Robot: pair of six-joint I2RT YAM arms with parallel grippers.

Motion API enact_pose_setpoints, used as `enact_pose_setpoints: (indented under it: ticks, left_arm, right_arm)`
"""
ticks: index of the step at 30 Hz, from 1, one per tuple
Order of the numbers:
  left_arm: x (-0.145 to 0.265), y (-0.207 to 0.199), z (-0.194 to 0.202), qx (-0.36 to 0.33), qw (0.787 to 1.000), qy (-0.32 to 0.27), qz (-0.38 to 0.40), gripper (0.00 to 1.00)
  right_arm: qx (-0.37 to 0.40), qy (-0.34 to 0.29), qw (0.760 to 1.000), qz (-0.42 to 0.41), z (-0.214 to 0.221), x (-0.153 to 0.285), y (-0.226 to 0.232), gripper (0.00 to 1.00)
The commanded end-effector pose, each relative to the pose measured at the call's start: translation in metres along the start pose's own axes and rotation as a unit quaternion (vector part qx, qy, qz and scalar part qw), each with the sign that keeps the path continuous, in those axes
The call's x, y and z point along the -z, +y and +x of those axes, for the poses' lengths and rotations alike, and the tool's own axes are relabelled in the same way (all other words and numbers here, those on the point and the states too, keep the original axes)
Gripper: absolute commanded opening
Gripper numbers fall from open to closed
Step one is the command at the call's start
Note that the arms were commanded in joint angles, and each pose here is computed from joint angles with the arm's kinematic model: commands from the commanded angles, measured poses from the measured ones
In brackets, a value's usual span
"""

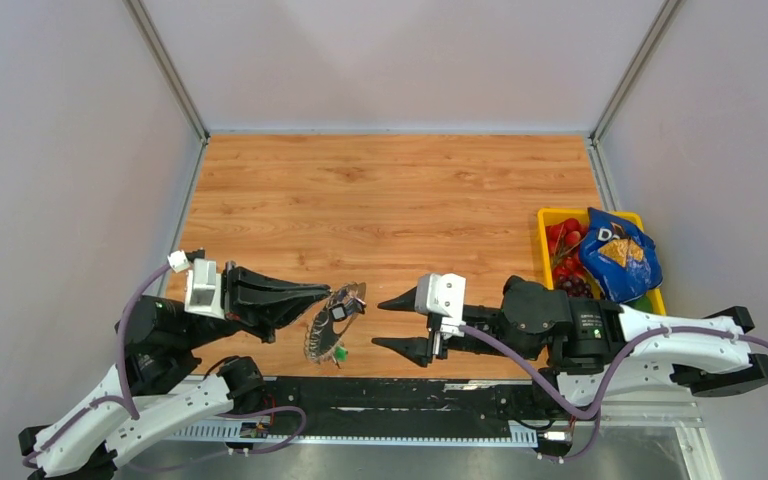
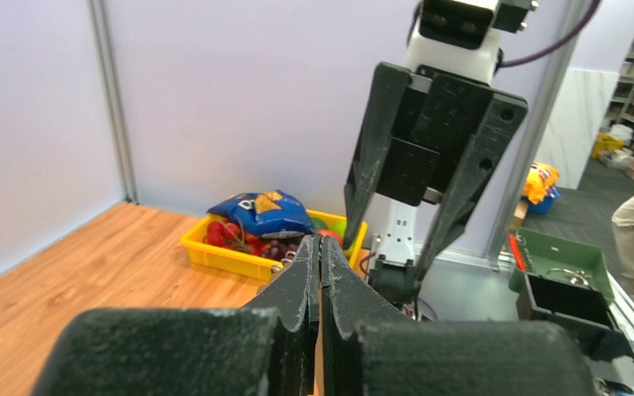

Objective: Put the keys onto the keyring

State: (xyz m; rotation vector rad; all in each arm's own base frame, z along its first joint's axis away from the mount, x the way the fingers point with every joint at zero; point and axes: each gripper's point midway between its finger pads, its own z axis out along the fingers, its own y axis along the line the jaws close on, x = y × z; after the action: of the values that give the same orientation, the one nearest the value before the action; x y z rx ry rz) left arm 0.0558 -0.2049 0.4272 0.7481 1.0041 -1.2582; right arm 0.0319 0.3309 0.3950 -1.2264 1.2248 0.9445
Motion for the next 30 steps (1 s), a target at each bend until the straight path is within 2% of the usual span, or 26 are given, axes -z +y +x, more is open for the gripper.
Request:
enact_pose_setpoints:
  ticks: [1,5,12,17,23,30]
  left_arm:
    - [-0.005,0.018,-0.017,-0.015,0.998,-0.027,-0.050,0.00]
    - [-0.006,0.027,-0.022,-0.013,0.996,-0.035,-0.076,0.00]
    - [-0.007,0.036,-0.033,-0.005,0.993,-0.048,-0.104,0.00]
    - [-0.001,0.048,-0.044,0.008,0.986,-0.088,-0.143,0.00]
    - [-0.001,0.063,-0.041,0.021,0.978,-0.100,-0.179,0.00]
    - [0.002,0.072,-0.039,0.030,0.972,-0.106,-0.205,0.00]
  right_arm:
    - [-0.045,-0.007,0.999,0.025,0.007,0.001,-0.003,0.55]
    - [-0.054,0.009,0.998,0.032,0.028,-0.002,-0.002,0.63]
    - [-0.068,-0.005,0.997,0.046,0.040,-0.001,-0.003,0.68]
    - [-0.090,-0.033,0.993,0.068,0.042,-0.010,-0.007,0.70]
    - [-0.087,-0.032,0.989,0.112,0.049,-0.034,-0.018,0.71]
    - [-0.074,-0.069,0.987,0.124,0.035,-0.058,-0.020,0.73]
